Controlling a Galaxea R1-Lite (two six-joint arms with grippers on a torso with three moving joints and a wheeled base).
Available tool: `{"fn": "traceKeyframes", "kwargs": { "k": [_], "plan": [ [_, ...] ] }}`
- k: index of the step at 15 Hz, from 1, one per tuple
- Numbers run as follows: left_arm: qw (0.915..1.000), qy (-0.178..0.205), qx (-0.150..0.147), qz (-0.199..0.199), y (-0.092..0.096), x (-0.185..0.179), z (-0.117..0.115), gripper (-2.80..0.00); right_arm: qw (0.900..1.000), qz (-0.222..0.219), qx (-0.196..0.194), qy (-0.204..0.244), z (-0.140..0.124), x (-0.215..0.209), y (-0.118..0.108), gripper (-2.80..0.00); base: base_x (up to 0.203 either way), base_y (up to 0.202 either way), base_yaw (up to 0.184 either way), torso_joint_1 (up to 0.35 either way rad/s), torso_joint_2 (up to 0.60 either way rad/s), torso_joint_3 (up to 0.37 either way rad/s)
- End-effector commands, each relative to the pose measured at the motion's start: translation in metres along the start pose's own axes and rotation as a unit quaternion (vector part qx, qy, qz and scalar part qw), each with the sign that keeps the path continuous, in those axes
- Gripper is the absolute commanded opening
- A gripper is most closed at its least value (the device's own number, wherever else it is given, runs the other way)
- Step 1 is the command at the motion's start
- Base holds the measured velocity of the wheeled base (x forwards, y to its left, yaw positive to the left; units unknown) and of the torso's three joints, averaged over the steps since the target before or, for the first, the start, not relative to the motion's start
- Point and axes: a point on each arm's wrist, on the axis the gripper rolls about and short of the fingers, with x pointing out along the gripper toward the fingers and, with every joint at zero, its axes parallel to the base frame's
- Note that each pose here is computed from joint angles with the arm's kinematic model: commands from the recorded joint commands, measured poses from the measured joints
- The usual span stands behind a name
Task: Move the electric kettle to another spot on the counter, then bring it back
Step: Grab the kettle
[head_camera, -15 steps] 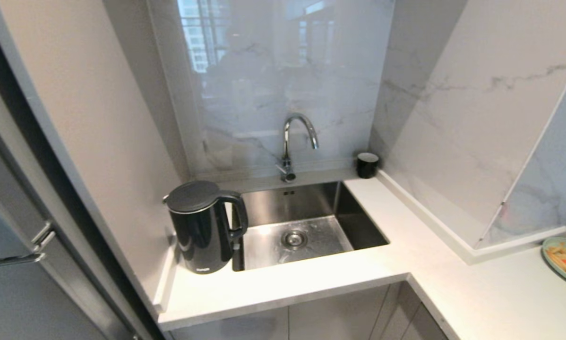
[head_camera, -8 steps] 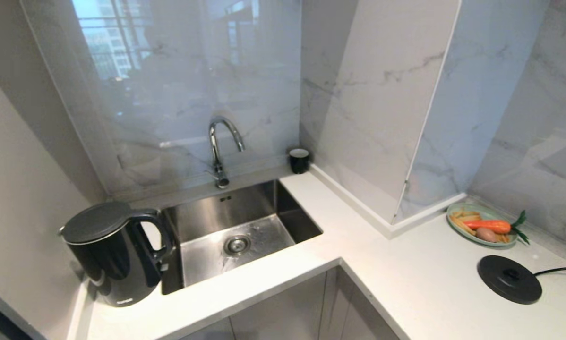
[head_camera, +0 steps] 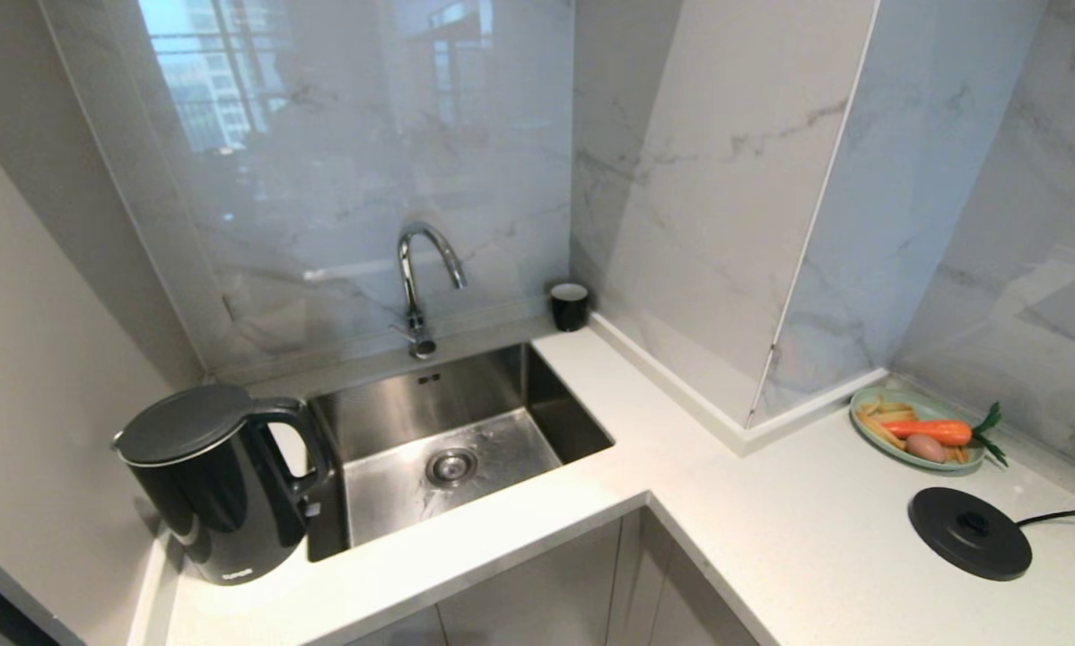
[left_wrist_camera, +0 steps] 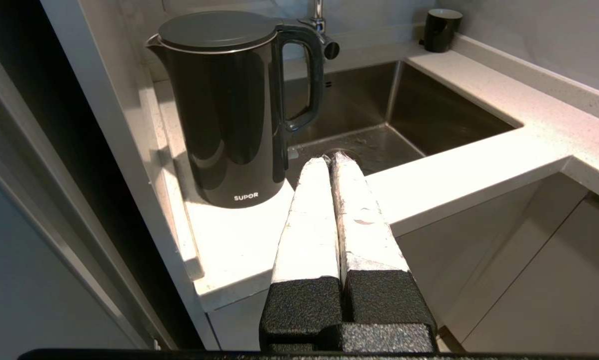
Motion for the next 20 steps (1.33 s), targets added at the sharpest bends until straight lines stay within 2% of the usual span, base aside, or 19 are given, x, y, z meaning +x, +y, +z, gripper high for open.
{"fn": "traceKeyframes", "kwargs": {
  "k": [1,6,14,15,17,20],
  "plan": [
    [1.0000,0.000,-0.001,0.000,0.000,0.000,0.000,-2.80,1.000,0.000,0.000,0.000,0.000,0.000,0.000,-2.80,0.000,0.000,0.000,0.000,0.00,0.000],
    [1.0000,-0.002,-0.002,0.000,0.000,0.000,0.000,-2.80,1.000,0.000,0.000,0.000,0.000,0.000,0.000,-2.80,0.164,0.000,0.002,0.005,0.00,0.005],
    [1.0000,-0.006,-0.002,0.003,0.000,-0.001,0.004,-2.80,1.000,0.000,0.000,0.000,0.000,0.000,0.000,-2.80,0.000,0.000,0.000,0.000,0.00,0.000],
    [0.9998,-0.020,-0.005,0.002,0.000,-0.004,0.017,-2.80,1.000,0.000,0.000,0.000,0.000,0.000,0.000,-2.80,0.000,0.000,0.000,0.000,0.00,0.000],
    [0.9992,-0.031,-0.027,-0.003,-0.001,-0.010,0.064,-2.80,1.000,0.000,0.000,0.000,0.000,0.000,0.000,-2.80,0.000,0.000,0.000,0.000,0.00,0.000],
    [0.9977,0.021,-0.063,-0.014,-0.003,0.016,0.121,-2.80,1.000,0.000,0.000,0.000,0.000,0.000,0.000,-2.80,0.000,0.000,0.000,0.000,0.00,0.000]
  ]
}}
